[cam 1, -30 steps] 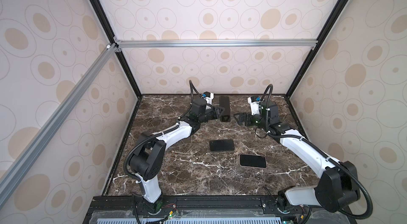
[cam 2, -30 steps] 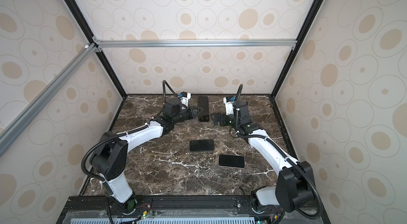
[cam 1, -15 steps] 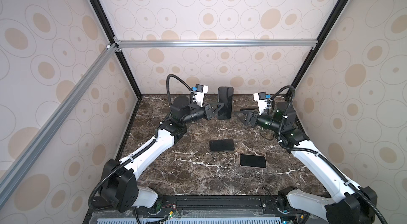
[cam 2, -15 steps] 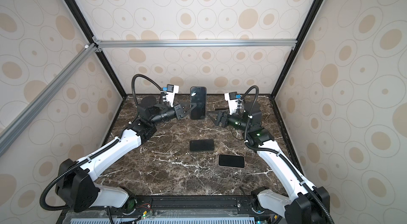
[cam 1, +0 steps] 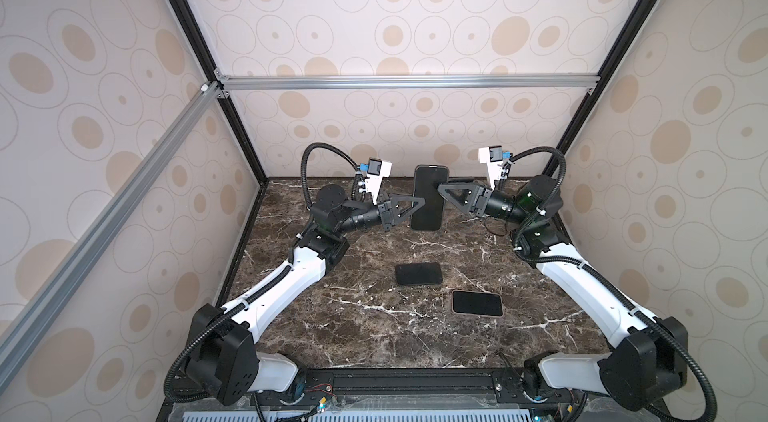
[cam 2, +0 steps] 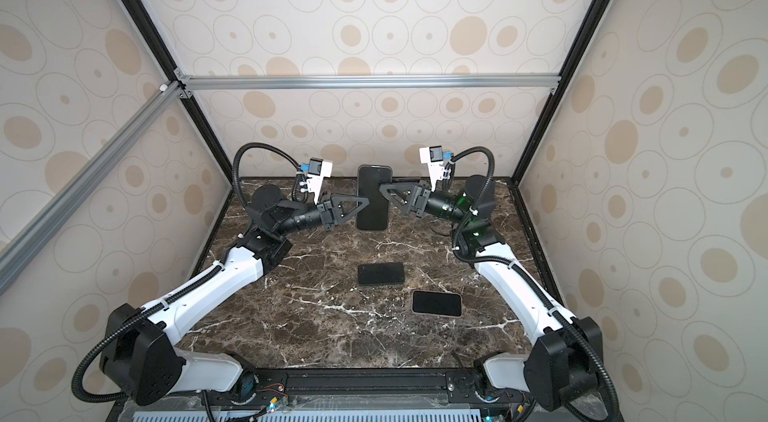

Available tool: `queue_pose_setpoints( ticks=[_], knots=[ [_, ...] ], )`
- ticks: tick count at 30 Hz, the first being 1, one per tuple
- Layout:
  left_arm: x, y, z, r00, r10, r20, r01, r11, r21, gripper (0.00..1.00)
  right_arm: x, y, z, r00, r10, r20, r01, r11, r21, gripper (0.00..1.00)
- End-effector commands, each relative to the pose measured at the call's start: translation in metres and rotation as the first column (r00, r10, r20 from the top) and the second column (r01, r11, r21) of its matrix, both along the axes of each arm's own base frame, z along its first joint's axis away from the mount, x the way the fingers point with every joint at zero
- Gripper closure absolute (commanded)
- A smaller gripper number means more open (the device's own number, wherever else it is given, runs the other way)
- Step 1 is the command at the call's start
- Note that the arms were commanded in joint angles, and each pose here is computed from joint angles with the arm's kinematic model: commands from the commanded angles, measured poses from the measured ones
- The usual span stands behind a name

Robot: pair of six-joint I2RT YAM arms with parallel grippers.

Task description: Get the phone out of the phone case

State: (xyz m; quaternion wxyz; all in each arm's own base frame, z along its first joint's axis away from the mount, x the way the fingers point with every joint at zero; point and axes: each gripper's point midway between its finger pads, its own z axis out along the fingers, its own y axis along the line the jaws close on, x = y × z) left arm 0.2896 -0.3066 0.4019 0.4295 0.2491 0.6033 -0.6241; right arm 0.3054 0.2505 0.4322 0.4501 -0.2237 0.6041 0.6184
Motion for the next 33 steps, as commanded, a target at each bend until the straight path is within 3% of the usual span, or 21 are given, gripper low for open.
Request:
queue_pose_setpoints(
  ticks=[1,13,23,33],
  knots=[
    [-0.027,0.008,0.035,0.988,-0.049,0.147,0.057,0.997,-0.05,1.0,-0.02,0.0,0.029,0.993,0.084,0.082,-0.085,0.996,0.018,0.33],
    [-0.04,0.015,0.053,0.979,-0.056,0.194,0.078,0.991,-0.106,1.0,-0.025,0.001,0.029,0.993,0.109,0.049,-0.11,0.994,0.012,0.49],
    [-0.044,0.01,0.048,0.977,-0.085,0.194,0.103,0.991,-0.083,1.0,-0.039,0.012,0.033,0.981,0.191,0.048,-0.19,0.982,-0.008,0.6],
    [-0.044,0.005,0.043,0.977,-0.099,0.19,0.113,0.992,-0.065,1.0,-0.04,0.013,0.038,0.98,0.192,0.044,-0.192,0.981,0.002,0.77]
  ],
)
